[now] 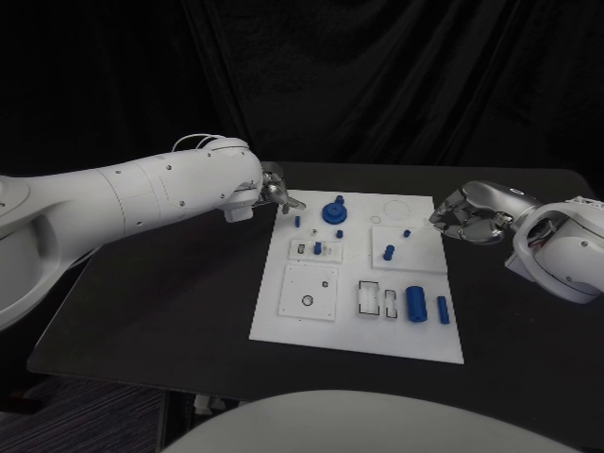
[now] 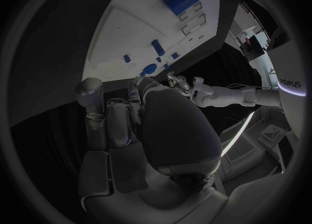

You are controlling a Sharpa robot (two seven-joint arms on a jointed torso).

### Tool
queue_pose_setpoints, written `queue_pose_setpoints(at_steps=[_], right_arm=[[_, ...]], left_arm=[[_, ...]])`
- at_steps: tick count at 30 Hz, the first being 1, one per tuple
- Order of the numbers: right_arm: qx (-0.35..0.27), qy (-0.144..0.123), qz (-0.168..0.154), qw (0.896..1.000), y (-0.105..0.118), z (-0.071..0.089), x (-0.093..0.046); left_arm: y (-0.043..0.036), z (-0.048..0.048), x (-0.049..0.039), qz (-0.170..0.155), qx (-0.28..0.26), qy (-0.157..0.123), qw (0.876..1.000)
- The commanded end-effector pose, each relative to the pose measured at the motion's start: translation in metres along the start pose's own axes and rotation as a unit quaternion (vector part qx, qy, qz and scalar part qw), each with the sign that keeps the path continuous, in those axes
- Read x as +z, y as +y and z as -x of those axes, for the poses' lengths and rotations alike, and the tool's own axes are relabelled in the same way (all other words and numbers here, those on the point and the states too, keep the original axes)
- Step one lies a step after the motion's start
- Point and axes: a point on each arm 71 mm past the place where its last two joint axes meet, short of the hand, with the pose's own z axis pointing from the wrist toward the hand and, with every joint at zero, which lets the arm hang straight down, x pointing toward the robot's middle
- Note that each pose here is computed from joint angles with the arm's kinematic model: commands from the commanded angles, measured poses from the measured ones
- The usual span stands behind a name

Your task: Assemble the parts on the task board

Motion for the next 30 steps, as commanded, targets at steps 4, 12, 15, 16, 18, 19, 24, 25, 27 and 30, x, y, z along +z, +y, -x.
queue_pose_setpoints(at_steps=[4,12,15,16,18,19,24,25,27,30], right_arm=[[0.002,-0.001,0.002,1.0,0.0004,-0.0011,0.0003],[0.007,-0.008,0.009,1.0,0.0016,-0.0002,0.0005],[0.008,-0.011,0.013,1.0,0.0021,0.0002,0.0006],[0.008,-0.012,0.014,1.0,0.0024,0.0004,0.0007],[0.011,-0.015,0.018,1.0,0.0031,0.0008,0.0008],[0.012,-0.018,0.02,1.0,0.0036,0.001,0.001],[0.016,-0.025,0.027,0.999,0.0053,0.0018,0.0014],[0.016,-0.026,0.029,0.999,0.0054,0.002,0.0014],[0.016,-0.028,0.03,0.999,0.0054,0.0023,0.0013],[0.017,-0.032,0.032,0.999,0.0051,0.003,0.0008]], left_arm=[[-0.0047,0.0003,0.0021,-0.01,0.006,0.006,1.0],[-0.0056,0.0006,0.0045,-0.009,0.007,0.007,1.0],[-0.0065,0.0,0.005,-0.009,0.009,0.01,1.0],[-0.0068,-0.0002,0.0052,-0.009,0.009,0.011,1.0],[-0.0075,-0.0006,0.0055,-0.009,0.01,0.013,1.0],[-0.008,-0.0008,0.0057,-0.009,0.011,0.015,1.0],[-0.0096,-0.0018,0.0071,-0.01,0.013,0.019,1.0],[-0.01,-0.002,0.0075,-0.01,0.013,0.02,1.0],[-0.0102,-0.0022,0.0078,-0.01,0.013,0.02,1.0],[-0.0102,-0.0026,0.0085,-0.009,0.013,0.02,1.0]])
